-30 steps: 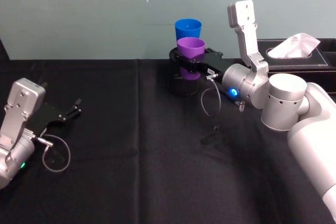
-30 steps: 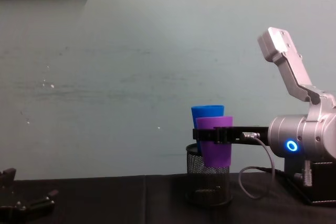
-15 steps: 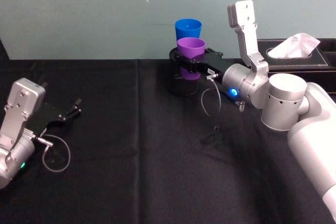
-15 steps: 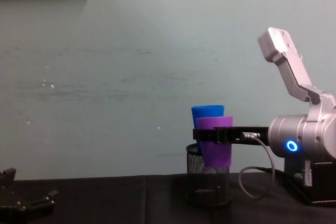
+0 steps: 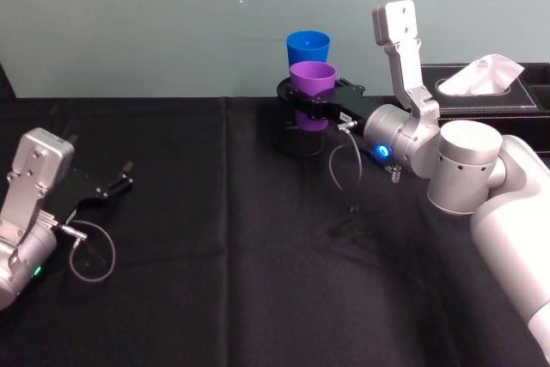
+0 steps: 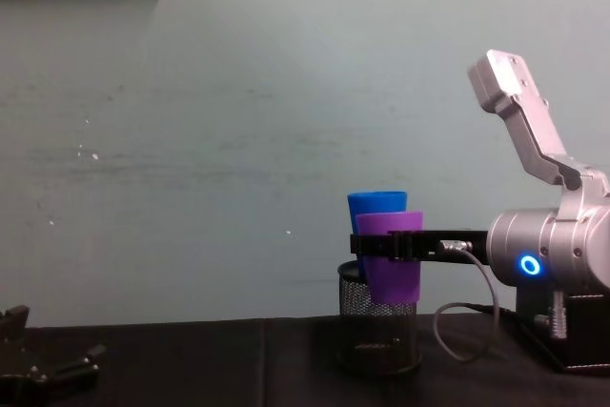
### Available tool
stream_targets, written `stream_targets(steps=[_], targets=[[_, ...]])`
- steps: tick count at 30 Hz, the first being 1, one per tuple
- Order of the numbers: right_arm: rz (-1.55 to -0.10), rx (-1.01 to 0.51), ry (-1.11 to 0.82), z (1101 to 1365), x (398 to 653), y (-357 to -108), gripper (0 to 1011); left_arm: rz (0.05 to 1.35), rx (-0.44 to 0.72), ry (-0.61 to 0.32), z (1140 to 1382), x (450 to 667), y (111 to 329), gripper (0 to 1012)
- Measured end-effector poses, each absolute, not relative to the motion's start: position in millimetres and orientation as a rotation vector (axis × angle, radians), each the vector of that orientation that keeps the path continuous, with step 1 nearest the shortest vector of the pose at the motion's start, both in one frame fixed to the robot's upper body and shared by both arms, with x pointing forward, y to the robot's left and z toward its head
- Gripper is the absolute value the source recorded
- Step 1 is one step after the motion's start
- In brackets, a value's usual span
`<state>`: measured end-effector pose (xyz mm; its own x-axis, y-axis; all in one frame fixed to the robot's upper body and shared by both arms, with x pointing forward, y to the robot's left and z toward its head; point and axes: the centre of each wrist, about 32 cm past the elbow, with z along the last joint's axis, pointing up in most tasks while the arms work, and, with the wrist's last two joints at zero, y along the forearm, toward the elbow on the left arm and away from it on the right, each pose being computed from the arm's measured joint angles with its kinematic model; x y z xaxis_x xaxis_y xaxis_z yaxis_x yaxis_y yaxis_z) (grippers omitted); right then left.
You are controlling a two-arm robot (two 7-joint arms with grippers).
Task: Pick up one cup with a gripper and tap it against the other cup.
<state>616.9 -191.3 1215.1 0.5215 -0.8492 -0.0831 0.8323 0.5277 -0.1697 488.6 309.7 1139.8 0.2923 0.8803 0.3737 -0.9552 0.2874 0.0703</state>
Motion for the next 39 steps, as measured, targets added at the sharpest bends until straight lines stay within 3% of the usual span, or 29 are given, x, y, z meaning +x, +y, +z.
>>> stream_targets(steps=[39], targets=[[-1.010,-0.114,0.163,1215.1,616.9,-191.3,731,1.248,0.305,-0.285,1139.8,488.6,309.7,1000]])
